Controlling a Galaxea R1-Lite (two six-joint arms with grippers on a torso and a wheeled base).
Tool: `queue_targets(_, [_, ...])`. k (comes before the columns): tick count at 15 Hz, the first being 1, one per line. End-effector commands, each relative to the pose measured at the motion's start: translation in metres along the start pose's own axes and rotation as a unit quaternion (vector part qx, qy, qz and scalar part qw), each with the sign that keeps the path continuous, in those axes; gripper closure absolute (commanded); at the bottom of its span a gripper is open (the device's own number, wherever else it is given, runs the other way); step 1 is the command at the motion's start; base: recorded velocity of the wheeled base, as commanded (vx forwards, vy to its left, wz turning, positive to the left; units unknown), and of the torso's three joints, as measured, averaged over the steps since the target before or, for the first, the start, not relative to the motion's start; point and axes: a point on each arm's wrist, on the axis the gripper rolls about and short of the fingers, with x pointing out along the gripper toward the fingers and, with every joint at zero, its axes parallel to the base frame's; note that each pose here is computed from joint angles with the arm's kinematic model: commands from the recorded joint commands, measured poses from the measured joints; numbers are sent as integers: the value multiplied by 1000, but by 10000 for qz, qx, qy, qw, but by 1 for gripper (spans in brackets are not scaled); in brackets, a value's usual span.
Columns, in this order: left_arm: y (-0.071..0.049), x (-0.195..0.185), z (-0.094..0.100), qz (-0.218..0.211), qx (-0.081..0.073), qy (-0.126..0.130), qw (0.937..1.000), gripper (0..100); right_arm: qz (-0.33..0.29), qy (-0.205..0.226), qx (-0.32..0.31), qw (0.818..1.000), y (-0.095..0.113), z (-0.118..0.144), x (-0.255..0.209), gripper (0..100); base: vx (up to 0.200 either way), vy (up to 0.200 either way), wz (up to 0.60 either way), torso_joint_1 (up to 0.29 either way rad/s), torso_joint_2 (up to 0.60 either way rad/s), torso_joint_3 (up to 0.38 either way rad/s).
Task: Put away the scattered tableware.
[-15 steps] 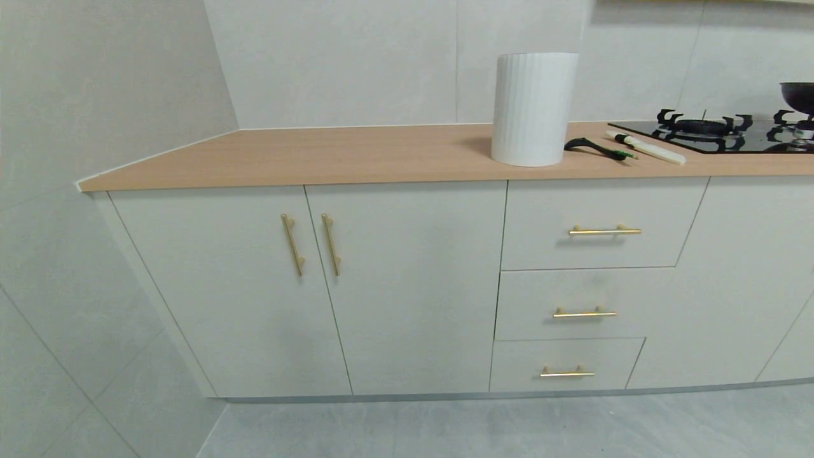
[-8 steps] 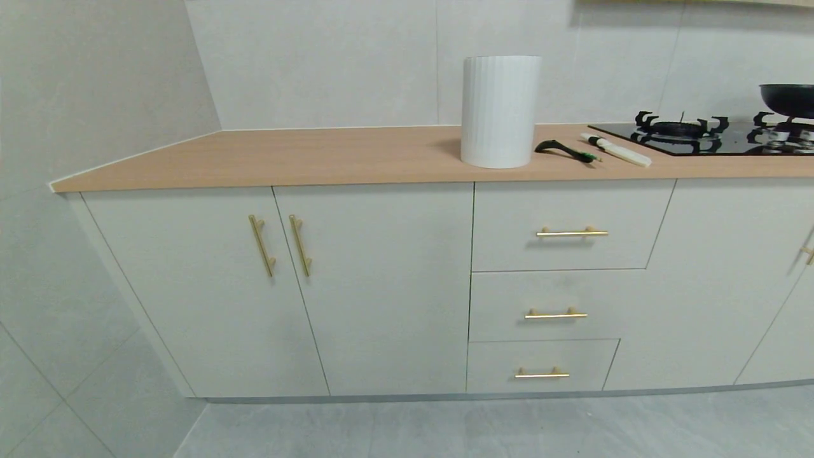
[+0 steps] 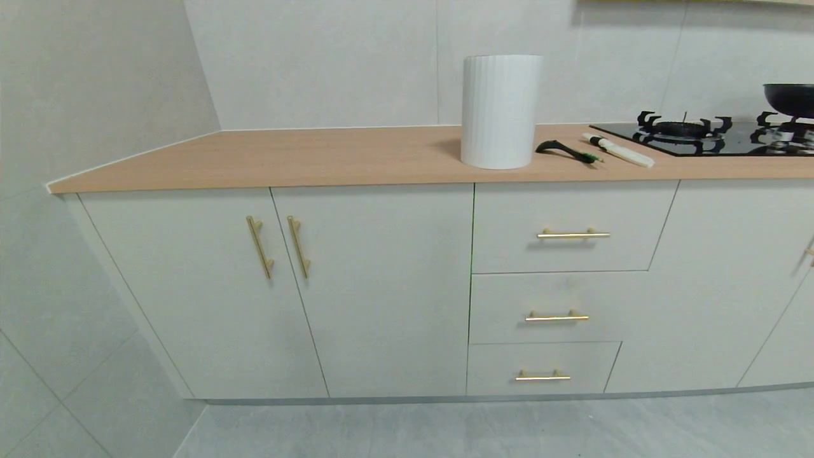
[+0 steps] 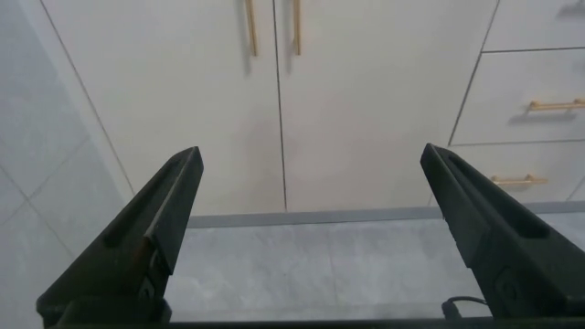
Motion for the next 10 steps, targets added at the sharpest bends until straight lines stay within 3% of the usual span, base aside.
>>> queue_targets(1, [0,0,0,-1,3,1,10000,0,7,13,-1,10000,0,0,0,0,200,0,0,-12,7,-2])
queue_targets(6, [0,0,0,-1,-5,1,10000,0,7,13,6,10000,0,0,0,0,200,0,0,4,5,2])
queue_targets(10, [0,0,0,7,-12,1,10000,0,-1,5,6,10000,0,0,0,0,0,0,0,0,0,0])
